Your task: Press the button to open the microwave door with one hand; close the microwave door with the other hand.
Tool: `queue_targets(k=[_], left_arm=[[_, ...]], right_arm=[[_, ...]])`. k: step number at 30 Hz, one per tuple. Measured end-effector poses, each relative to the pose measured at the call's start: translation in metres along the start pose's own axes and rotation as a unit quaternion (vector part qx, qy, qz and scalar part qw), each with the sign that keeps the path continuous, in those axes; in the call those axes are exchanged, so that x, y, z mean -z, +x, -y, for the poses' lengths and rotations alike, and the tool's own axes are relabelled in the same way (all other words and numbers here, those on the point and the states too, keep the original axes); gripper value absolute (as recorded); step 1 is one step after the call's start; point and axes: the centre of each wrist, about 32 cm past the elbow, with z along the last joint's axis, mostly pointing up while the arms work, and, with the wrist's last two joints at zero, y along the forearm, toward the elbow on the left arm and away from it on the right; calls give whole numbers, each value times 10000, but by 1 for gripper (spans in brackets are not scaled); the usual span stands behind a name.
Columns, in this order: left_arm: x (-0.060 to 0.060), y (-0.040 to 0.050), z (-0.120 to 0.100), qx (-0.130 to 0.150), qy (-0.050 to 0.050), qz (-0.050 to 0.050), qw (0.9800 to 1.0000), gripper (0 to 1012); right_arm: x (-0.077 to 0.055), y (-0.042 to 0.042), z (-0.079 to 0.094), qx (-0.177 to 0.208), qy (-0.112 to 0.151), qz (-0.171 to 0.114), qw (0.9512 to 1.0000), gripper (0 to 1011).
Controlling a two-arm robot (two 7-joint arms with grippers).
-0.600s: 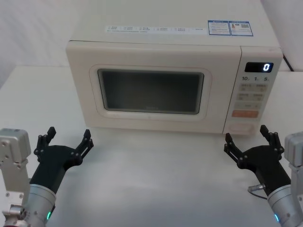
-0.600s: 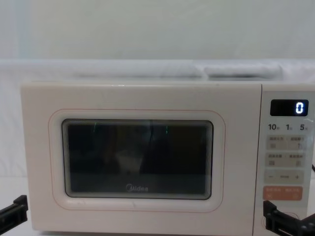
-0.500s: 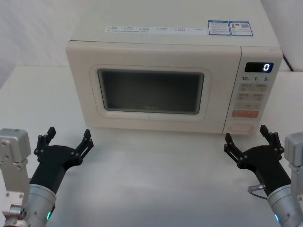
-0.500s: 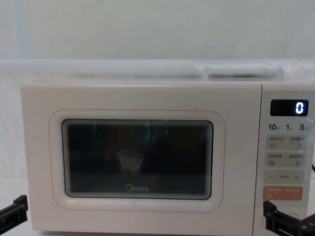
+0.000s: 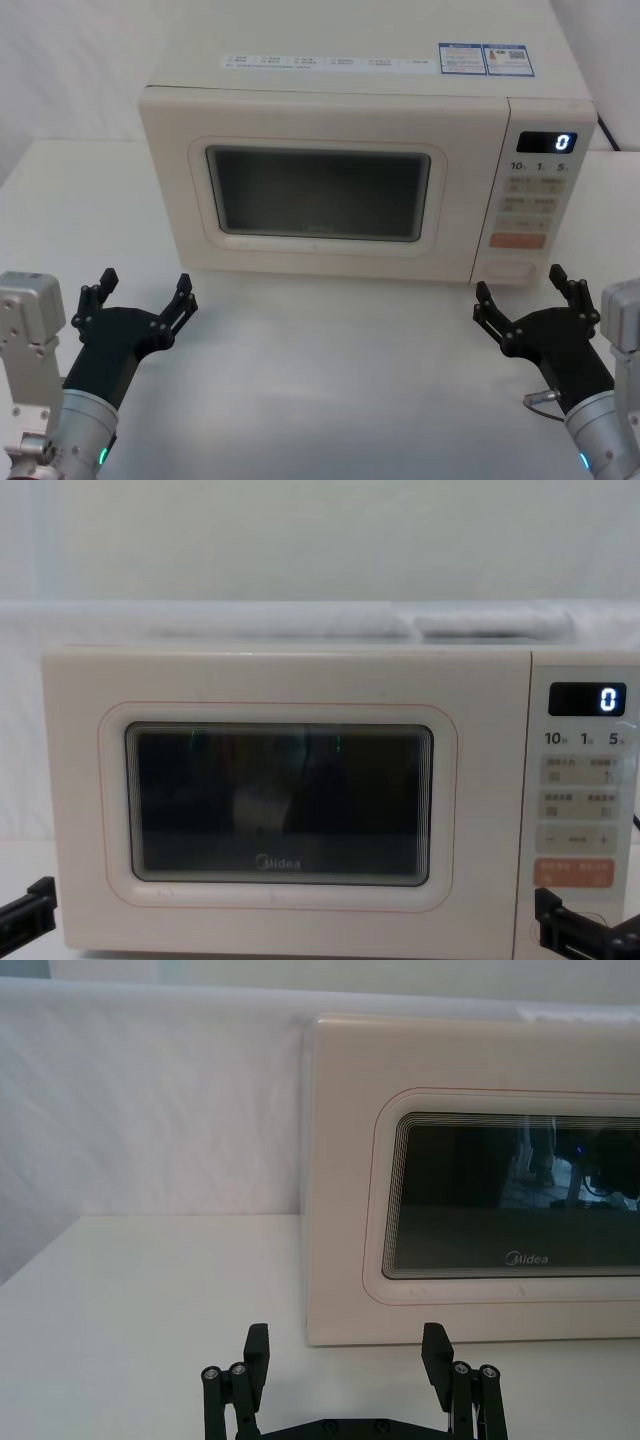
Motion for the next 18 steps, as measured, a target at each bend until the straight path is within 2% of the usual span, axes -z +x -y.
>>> queue_targets(k=[18], left_arm=[[0, 0, 0, 0, 0, 0, 10000, 1001]], right_arm=[[0, 0, 0, 0, 0, 0, 10000, 1002]])
